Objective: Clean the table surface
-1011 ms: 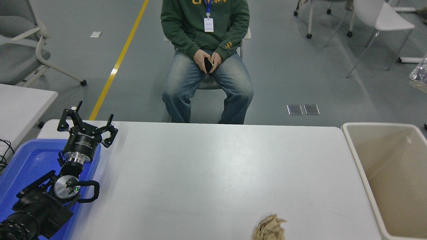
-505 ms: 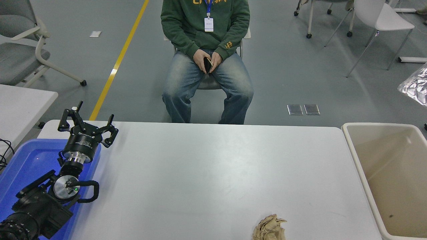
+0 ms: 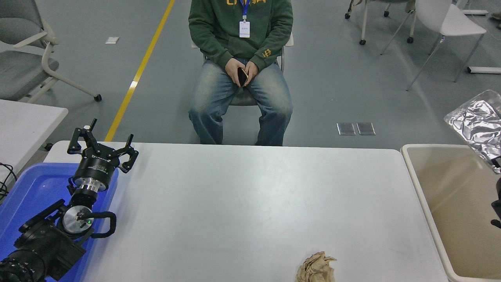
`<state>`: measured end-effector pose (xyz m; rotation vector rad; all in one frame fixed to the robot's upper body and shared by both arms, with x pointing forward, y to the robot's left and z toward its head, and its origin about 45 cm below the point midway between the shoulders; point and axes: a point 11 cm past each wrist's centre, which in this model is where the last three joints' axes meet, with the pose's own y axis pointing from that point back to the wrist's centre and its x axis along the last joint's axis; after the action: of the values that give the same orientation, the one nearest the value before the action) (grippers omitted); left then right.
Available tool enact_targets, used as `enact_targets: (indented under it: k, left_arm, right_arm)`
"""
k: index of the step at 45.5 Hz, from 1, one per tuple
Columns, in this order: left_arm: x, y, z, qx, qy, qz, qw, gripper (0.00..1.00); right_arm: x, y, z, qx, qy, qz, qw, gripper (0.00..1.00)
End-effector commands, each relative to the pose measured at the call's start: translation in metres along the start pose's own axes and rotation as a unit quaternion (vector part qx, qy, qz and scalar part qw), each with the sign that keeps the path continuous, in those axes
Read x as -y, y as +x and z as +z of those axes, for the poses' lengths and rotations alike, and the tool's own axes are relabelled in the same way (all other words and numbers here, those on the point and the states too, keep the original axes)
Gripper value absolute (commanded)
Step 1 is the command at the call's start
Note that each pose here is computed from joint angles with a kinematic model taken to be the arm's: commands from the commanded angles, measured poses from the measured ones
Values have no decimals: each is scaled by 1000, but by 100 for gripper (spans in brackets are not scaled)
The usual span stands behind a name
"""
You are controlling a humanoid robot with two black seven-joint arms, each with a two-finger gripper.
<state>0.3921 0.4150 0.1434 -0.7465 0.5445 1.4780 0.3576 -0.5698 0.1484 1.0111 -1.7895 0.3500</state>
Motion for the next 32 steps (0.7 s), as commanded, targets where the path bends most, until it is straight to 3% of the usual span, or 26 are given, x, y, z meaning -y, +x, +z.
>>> enact_targets:
  k: [1,29,30,32]
  left_arm:
    - [0,0,0,0,0,0,1000,100]
    - [0,0,0,0,0,0,1000,100]
    - [0,0,0,0,0,0,1000,100]
    - [0,0,0,0,0,0,1000,100]
  right_arm:
    - [-1,-2,3,4,-4,0,1000,0]
    - [0,3,2,4,-4,3,1000,0]
    - [0,3,2,4,-4,3,1000,5]
    - [0,3,2,4,-4,3,1000,25]
